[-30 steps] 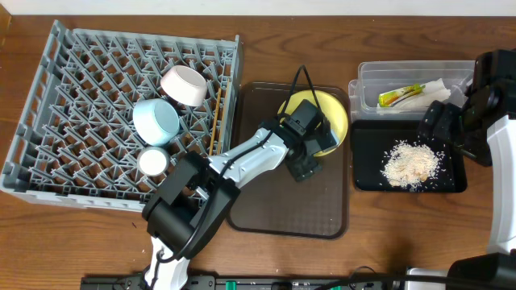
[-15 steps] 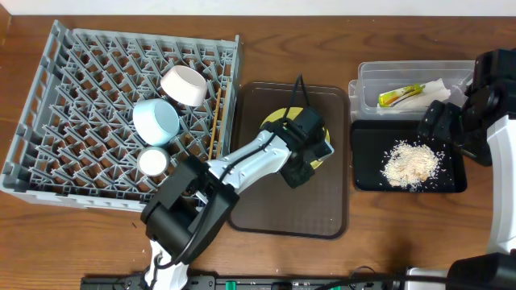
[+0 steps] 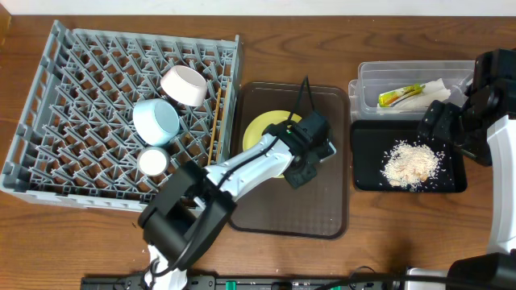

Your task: Sort waste into correct bins and load items into the dishwasher

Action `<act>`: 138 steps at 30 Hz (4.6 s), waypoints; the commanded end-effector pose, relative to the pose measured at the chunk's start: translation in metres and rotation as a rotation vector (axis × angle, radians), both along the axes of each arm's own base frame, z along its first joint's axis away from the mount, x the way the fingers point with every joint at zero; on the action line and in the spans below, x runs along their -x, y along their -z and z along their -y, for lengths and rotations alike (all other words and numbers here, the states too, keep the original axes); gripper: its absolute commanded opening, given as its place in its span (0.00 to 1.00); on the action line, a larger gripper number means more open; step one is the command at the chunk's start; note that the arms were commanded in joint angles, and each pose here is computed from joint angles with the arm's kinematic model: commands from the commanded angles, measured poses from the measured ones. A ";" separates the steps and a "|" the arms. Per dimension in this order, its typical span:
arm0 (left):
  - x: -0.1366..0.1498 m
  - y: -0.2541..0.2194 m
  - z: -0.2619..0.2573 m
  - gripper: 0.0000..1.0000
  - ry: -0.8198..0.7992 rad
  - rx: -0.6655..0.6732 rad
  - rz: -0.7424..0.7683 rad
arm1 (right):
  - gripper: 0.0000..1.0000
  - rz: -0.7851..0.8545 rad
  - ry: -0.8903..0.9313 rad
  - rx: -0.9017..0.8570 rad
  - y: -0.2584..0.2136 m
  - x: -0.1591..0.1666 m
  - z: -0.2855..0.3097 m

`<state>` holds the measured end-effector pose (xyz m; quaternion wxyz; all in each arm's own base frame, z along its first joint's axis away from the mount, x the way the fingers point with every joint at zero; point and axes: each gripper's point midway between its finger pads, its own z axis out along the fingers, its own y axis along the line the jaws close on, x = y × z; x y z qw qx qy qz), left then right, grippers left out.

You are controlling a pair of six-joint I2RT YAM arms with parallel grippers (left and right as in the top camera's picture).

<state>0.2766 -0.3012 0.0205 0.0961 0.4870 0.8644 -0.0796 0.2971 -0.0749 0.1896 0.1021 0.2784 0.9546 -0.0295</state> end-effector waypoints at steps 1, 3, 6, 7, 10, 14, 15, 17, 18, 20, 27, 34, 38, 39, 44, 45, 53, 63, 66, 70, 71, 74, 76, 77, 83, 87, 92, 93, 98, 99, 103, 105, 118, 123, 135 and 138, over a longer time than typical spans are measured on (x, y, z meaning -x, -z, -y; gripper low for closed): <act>-0.014 -0.046 -0.003 0.08 -0.048 0.046 0.115 | 0.99 0.036 -0.015 0.006 -0.010 -0.002 -0.001; -0.023 -0.079 -0.007 0.08 -0.070 0.078 0.205 | 0.99 0.033 -0.015 0.006 -0.010 -0.001 -0.001; -0.035 -0.119 -0.018 0.08 -0.143 0.133 0.292 | 0.99 0.033 -0.015 0.006 -0.010 -0.001 -0.001; -0.039 -0.132 -0.023 0.08 -0.173 0.160 0.315 | 0.99 0.033 -0.015 0.006 -0.010 -0.001 -0.001; -0.056 -0.178 -0.046 0.08 -0.329 0.275 0.377 | 0.99 0.033 -0.014 0.006 -0.010 -0.001 -0.001; -0.064 -0.212 -0.058 0.08 -0.360 0.429 0.368 | 0.99 0.033 -0.015 0.006 -0.010 -0.001 -0.001; -0.066 -0.219 -0.062 0.08 -0.375 0.478 0.351 | 0.99 0.033 -0.015 0.006 -0.010 -0.001 -0.001; -0.073 -0.229 -0.068 0.07 -0.411 0.563 0.309 | 0.99 0.032 -0.015 0.006 -0.010 -0.001 -0.001; -0.076 -0.233 -0.073 0.08 -0.427 0.608 0.283 | 0.99 0.032 -0.014 0.005 -0.010 -0.001 -0.001; -0.084 -0.236 -0.082 0.08 -0.460 0.671 0.235 | 0.99 0.032 -0.015 0.006 -0.010 -0.001 -0.001; -0.102 -0.234 -0.113 0.08 -0.560 0.810 0.083 | 0.99 0.030 -0.014 0.005 -0.010 -0.001 -0.001; -0.108 -0.223 -0.125 0.08 -0.580 0.883 -0.039 | 0.99 0.029 -0.014 0.005 -0.010 0.000 -0.001; -0.114 -0.216 -0.133 0.17 -0.608 0.879 -0.045 | 0.99 0.029 -0.014 0.004 -0.010 0.000 -0.001; -0.118 -0.215 -0.139 0.33 -0.623 0.872 -0.030 | 0.99 0.029 -0.014 0.005 -0.010 0.000 -0.001; -0.133 -0.216 -0.166 0.82 -0.692 0.856 0.044 | 0.99 0.029 -0.014 0.005 -0.010 0.000 -0.001; -0.135 -0.218 -0.172 0.83 -0.704 0.859 0.057 | 0.99 0.030 -0.014 0.005 -0.010 -0.001 -0.001; -0.141 -0.221 -0.239 0.87 -0.917 0.711 0.227 | 0.99 0.144 -0.092 -0.073 -0.016 -0.028 -0.019; -0.085 -0.156 -0.309 0.88 -1.260 0.206 0.146 | 0.99 0.430 -0.443 -0.052 -0.037 -0.109 -0.064; -0.057 -0.143 -0.307 0.88 -1.268 0.134 0.036 | 0.99 0.358 -0.482 -0.058 -0.023 -0.099 -0.066; -0.031 -0.133 -0.302 0.88 -1.251 0.097 -0.051 | 0.99 0.277 -0.441 -0.071 -0.012 -0.080 -0.063; -0.027 -0.132 -0.300 0.88 -1.241 0.103 -0.056 | 0.99 0.267 -0.428 -0.071 -0.011 -0.076 -0.062; -0.011 -0.136 -0.298 0.88 -1.221 0.123 -0.031 | 0.99 0.270 -0.425 -0.068 -0.014 -0.063 -0.063; -0.002 -0.141 -0.297 0.88 -1.214 0.146 0.009 | 0.99 0.299 -0.421 -0.061 -0.018 -0.053 -0.064; 0.002 -0.145 -0.297 0.88 -1.202 0.163 0.042 | 0.99 0.325 -0.421 -0.054 -0.022 -0.048 -0.065; 0.031 -0.179 -0.283 0.88 -1.067 0.361 0.315 | 0.99 0.611 -0.423 0.059 -0.054 -0.011 -0.064; 0.053 -0.209 -0.279 0.88 -1.028 0.501 0.525 | 0.99 0.718 -0.425 0.093 -0.061 0.020 -0.067; 0.080 -0.246 -0.278 0.88 -0.978 0.595 0.708 | 0.99 0.716 -0.428 0.088 -0.054 0.060 -0.072; 0.083 -0.249 -0.277 0.89 -0.973 0.604 0.726 | 0.99 0.696 -0.428 0.081 -0.051 0.069 -0.073; 0.093 -0.258 -0.277 0.89 -0.958 0.631 0.777 | 0.99 0.565 -0.425 0.040 -0.026 0.100 -0.075; 0.093 -0.258 -0.277 0.88 -0.958 0.631 0.777 | 0.99 0.532 -0.424 0.029 -0.021 0.106 -0.076; 0.093 -0.258 -0.277 0.88 -0.959 0.631 0.776 | 0.99 0.434 -0.420 -0.001 -0.005 0.125 -0.078; 0.093 -0.258 -0.277 0.88 -0.959 0.631 0.776 | 0.99 0.436 -0.421 0.000 -0.005 0.125 -0.078; 0.093 -0.258 -0.277 0.89 -0.958 0.630 0.776 | 0.99 0.601 -0.445 0.099 -0.018 0.109 -0.071; 0.093 -0.258 -0.277 0.89 -0.959 0.631 0.776 | 0.99 0.943 -0.483 0.166 -0.029 0.080 -0.079; 0.093 -0.258 -0.277 0.89 -0.959 0.631 0.776 | 0.99 1.438 -0.515 0.296 -0.027 0.058 -0.090; 0.093 -0.258 -0.277 0.89 -0.958 0.630 0.776 | 0.99 1.379 -0.518 0.275 0.007 0.051 -0.089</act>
